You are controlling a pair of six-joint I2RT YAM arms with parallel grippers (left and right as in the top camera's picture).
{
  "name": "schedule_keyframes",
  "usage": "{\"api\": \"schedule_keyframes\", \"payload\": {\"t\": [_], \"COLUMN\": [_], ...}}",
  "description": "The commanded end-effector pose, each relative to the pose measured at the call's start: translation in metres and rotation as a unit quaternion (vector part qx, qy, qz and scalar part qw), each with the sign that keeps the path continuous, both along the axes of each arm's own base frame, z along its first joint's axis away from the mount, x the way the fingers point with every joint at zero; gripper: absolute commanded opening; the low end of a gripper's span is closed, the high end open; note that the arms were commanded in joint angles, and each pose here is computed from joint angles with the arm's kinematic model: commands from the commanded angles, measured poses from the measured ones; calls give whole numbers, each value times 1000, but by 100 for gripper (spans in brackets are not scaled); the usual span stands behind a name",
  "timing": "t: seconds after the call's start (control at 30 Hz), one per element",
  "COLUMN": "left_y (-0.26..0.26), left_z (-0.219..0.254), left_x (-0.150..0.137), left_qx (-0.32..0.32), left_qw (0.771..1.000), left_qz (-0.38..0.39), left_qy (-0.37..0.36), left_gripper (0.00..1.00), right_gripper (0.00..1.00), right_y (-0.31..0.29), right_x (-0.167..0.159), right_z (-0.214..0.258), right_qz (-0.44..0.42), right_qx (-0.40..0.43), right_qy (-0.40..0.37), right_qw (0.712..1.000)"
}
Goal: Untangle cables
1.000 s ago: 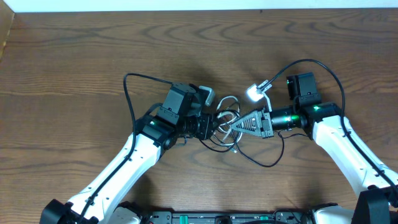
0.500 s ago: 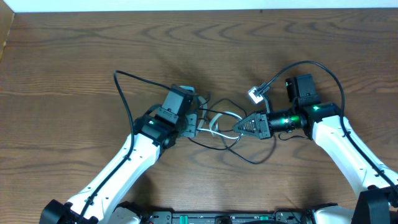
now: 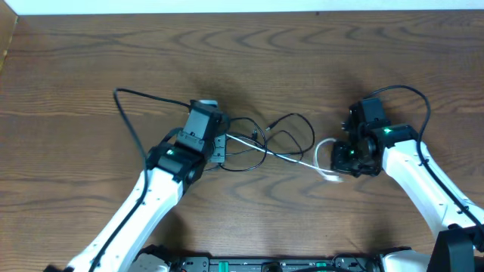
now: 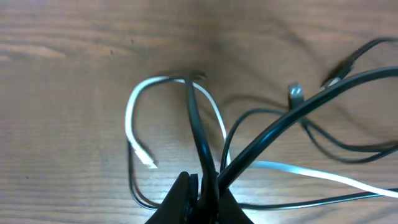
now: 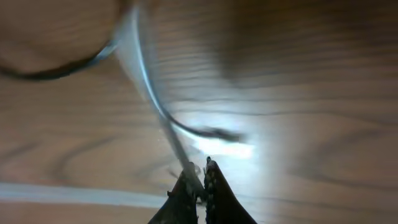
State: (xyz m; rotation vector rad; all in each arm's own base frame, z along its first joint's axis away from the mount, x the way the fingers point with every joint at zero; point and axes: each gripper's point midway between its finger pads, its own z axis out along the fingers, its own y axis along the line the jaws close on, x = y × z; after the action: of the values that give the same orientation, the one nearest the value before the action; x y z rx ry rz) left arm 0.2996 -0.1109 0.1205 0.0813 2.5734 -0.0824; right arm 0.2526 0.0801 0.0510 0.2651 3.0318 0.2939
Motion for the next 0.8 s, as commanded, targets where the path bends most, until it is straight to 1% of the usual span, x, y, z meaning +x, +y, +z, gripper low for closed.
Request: {"api": "schedule_keyframes", "payload": {"t": [0.0,0.2,0.4,0.63,0.77], "left_y": [8,14,39,66,65], "left_z": [34,74,111,122,120], "left_x": [6,1,-3,-3,-2], "left_qx": [-5,-37,-71,-78,-100], "left_qw": [998,992,980,972,972], "left_qz": [16,24,68,108,101], "left_qy": [-55,-117,-175,-194,-185], "left_gripper": [8,8,8,8,9], "right_gripper": [1,1,1,1,1], "right_y": [-43,-63,-99,-140,-163], "right_x": [6,6,2,-4,-11], "right_z": [-2,-2,-2,-2,-2], "right_qz": [-82,-126,-186,-257,-290], "right_qx": [-90,-102,-122,-124,-125], "right_qy": [-8,-4,8,17,23], "right_qw": [993,987,975,958,949]}}
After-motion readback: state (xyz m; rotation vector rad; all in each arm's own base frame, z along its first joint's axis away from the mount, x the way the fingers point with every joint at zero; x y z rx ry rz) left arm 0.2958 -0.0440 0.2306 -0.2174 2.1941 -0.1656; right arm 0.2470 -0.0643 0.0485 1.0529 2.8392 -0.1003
